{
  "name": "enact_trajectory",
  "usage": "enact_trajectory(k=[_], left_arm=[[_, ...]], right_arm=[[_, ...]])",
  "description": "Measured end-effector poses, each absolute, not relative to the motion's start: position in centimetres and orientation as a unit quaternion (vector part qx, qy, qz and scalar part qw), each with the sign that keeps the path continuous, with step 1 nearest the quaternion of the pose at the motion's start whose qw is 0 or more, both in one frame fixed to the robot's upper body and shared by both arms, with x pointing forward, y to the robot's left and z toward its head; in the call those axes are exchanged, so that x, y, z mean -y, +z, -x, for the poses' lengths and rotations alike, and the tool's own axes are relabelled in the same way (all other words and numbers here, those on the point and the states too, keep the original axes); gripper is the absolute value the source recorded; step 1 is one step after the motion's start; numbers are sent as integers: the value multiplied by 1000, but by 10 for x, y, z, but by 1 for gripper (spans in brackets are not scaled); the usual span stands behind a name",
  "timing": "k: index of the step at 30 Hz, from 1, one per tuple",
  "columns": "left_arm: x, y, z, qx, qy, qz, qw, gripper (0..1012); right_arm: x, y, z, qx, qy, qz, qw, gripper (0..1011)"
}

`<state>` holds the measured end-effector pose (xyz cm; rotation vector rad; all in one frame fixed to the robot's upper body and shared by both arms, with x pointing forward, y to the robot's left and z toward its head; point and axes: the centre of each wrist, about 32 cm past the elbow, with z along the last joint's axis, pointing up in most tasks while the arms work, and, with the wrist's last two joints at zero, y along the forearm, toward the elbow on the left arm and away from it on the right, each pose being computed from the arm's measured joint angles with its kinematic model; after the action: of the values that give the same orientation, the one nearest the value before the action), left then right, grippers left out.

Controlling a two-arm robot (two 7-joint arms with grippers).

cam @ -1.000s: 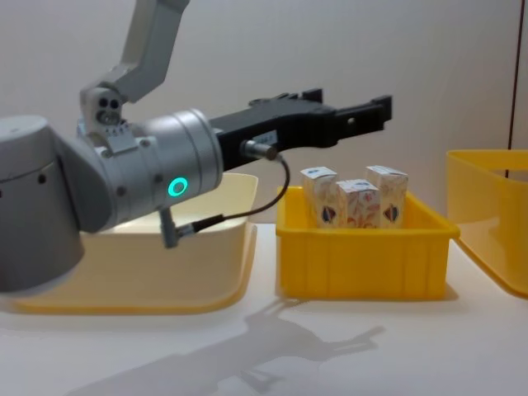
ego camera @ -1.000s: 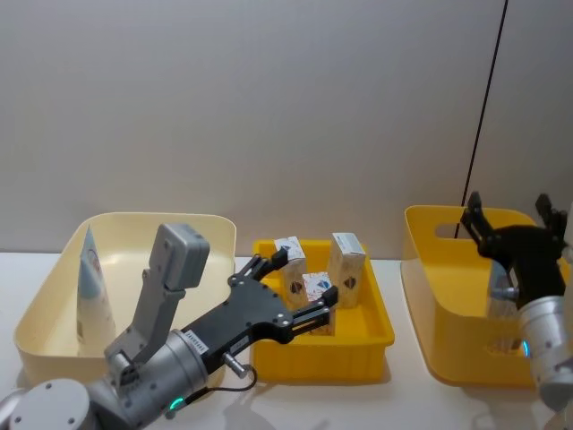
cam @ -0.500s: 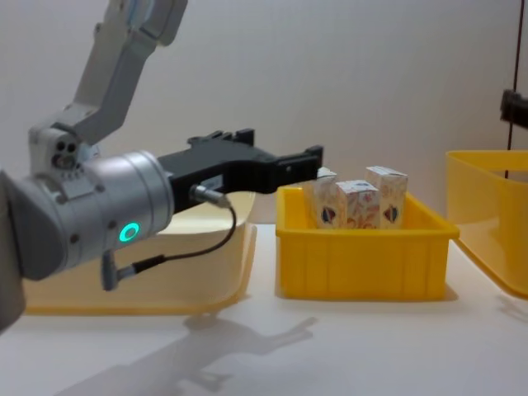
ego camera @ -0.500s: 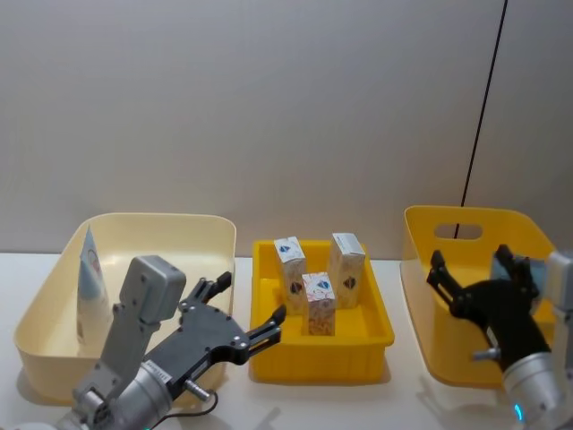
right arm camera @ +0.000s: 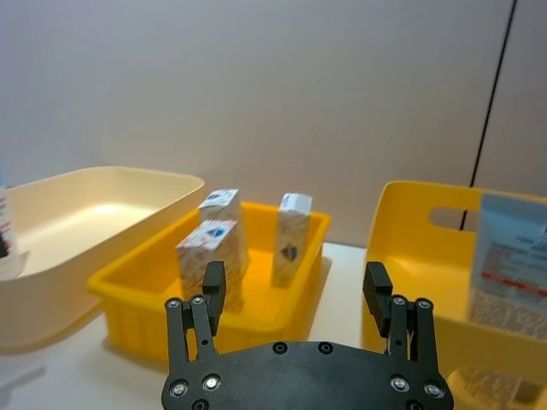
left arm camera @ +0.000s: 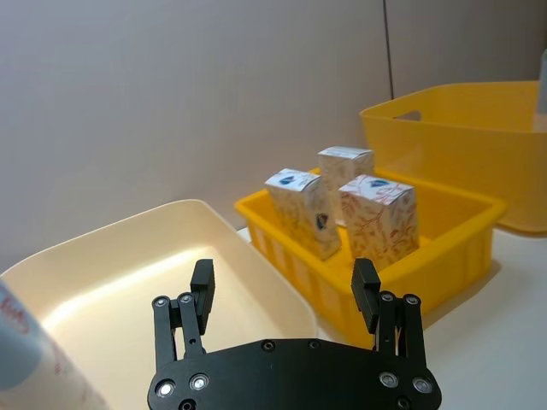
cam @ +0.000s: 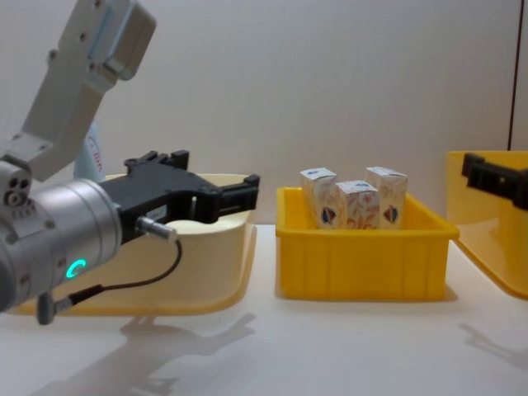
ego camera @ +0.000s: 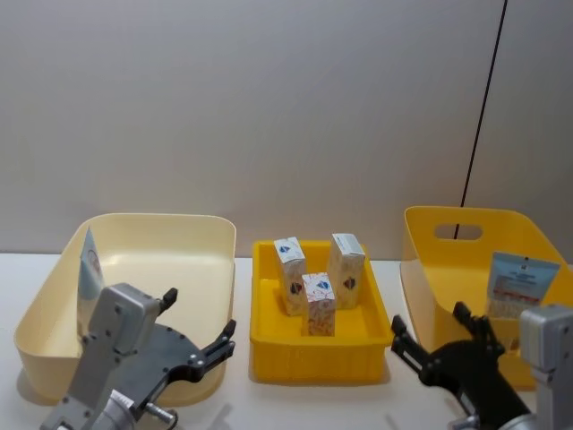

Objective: Bimanual collaborative sorting of washing and personal care products

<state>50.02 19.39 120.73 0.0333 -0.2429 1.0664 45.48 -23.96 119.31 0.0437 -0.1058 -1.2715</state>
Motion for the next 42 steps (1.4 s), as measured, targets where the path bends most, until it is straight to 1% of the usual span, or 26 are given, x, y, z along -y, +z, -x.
enact_trajectory(k=[7, 10, 28, 34, 42], left_arm=[[-198, 1205, -493, 125, 528, -27, 840, 1000], [-198, 1205, -492, 126, 530, -28, 838, 1000], [-198, 1204, -492, 126, 531, -29, 837, 1000], [-198, 1204, -492, 126, 531, -29, 837, 1000], [-198, 1204, -492, 126, 531, -29, 837, 1001]], right_arm=[[237, 1189, -444, 36, -578, -13, 815, 1001], [237, 1189, -443, 35, -576, -12, 816, 1001], [237, 1189, -443, 35, -576, -12, 817, 1001], [236, 1190, -447, 36, -574, -10, 818, 1001], [230, 1196, -463, 44, -568, -4, 822, 1001]])
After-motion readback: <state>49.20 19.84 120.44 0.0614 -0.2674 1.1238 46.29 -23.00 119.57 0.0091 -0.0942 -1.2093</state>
